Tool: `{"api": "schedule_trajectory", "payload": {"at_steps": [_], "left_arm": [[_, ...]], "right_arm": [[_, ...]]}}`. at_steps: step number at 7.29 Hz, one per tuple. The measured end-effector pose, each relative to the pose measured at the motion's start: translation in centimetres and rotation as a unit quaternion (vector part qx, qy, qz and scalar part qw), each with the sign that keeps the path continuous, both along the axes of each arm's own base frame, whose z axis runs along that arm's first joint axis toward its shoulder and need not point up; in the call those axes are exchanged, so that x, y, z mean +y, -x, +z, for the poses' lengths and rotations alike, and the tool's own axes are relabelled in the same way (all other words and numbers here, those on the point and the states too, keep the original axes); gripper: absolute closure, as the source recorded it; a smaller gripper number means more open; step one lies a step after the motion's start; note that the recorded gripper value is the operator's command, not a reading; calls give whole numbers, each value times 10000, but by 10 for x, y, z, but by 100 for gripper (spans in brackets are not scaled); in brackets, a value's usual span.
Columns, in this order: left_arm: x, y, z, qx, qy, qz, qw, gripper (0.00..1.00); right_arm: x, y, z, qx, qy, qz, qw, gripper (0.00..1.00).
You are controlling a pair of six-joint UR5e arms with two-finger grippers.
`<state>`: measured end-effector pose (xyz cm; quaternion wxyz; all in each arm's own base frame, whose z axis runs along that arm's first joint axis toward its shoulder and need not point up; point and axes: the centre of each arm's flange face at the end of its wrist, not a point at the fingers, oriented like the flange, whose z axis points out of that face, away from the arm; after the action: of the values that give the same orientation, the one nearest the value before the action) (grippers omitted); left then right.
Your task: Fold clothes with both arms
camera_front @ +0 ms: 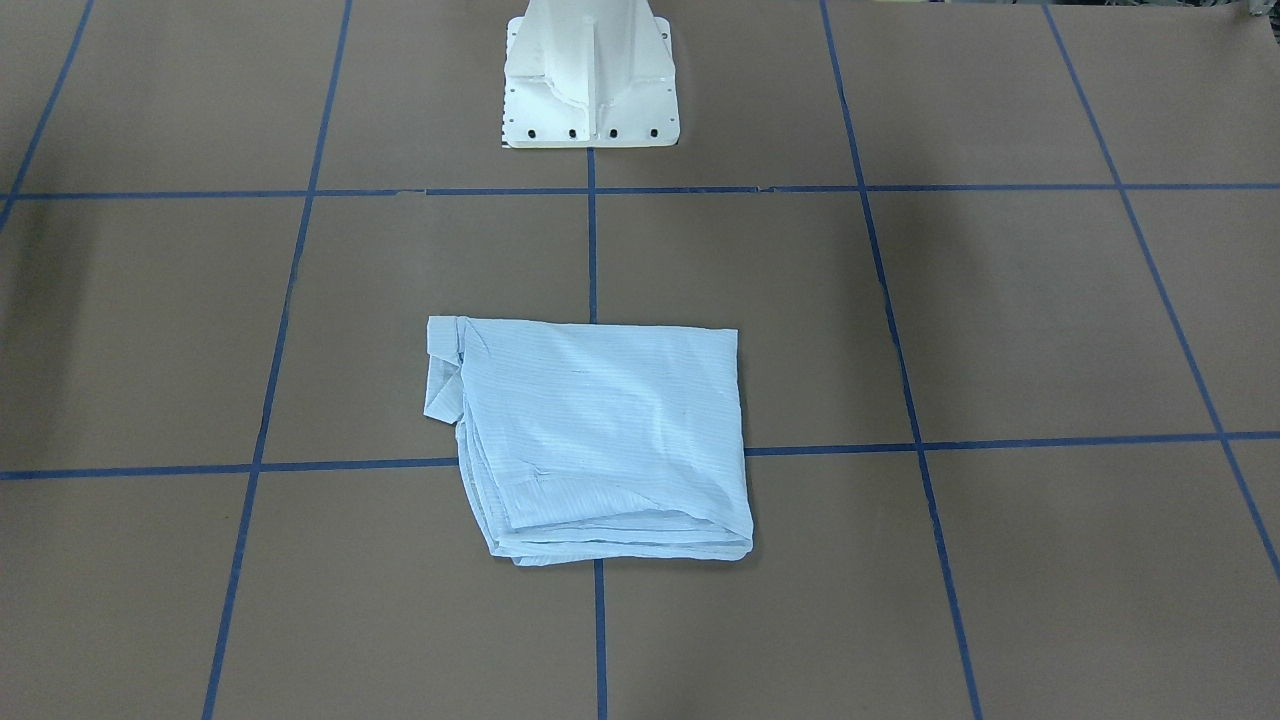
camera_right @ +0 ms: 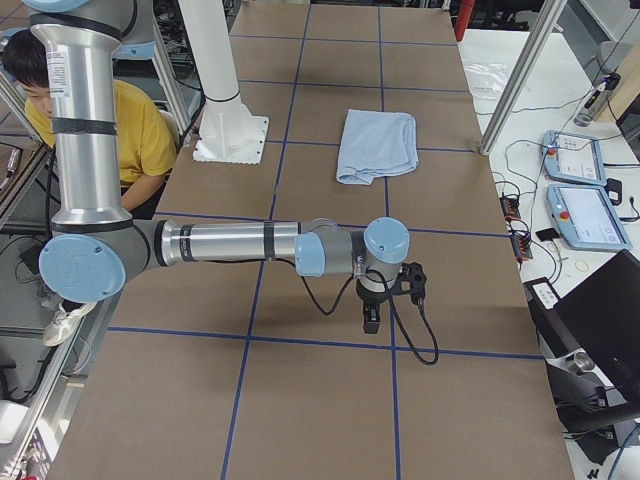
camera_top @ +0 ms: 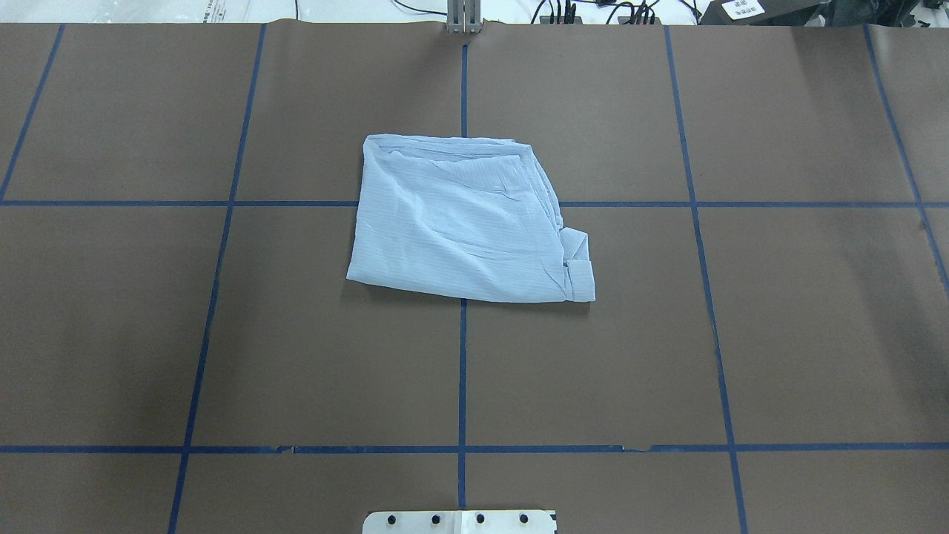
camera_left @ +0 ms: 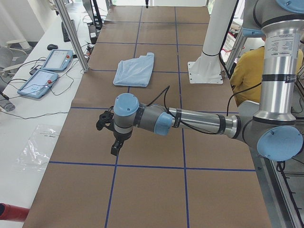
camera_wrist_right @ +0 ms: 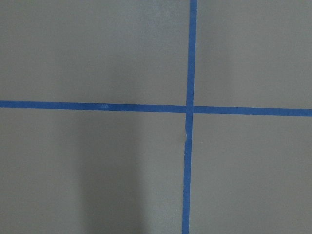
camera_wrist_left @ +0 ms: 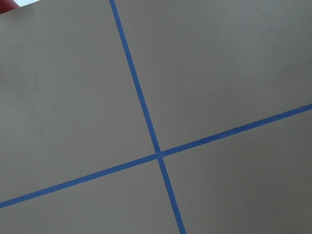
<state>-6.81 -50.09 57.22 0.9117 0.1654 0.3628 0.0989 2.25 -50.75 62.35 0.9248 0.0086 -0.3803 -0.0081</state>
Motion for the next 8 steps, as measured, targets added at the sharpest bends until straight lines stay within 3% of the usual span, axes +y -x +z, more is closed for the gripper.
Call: {"api": "schedule_trajectory", "payload": {"at_steps": [5, 8], "left_arm": [[30, -1, -3, 26, 13, -99, 9999, 0], [30, -2, -11, 56, -104, -88, 9999, 0]], "right_arm": [[15, -2, -13, 29, -125, 55, 9999, 0], [12, -1, -17, -13, -145, 60, 9999, 0]]}}
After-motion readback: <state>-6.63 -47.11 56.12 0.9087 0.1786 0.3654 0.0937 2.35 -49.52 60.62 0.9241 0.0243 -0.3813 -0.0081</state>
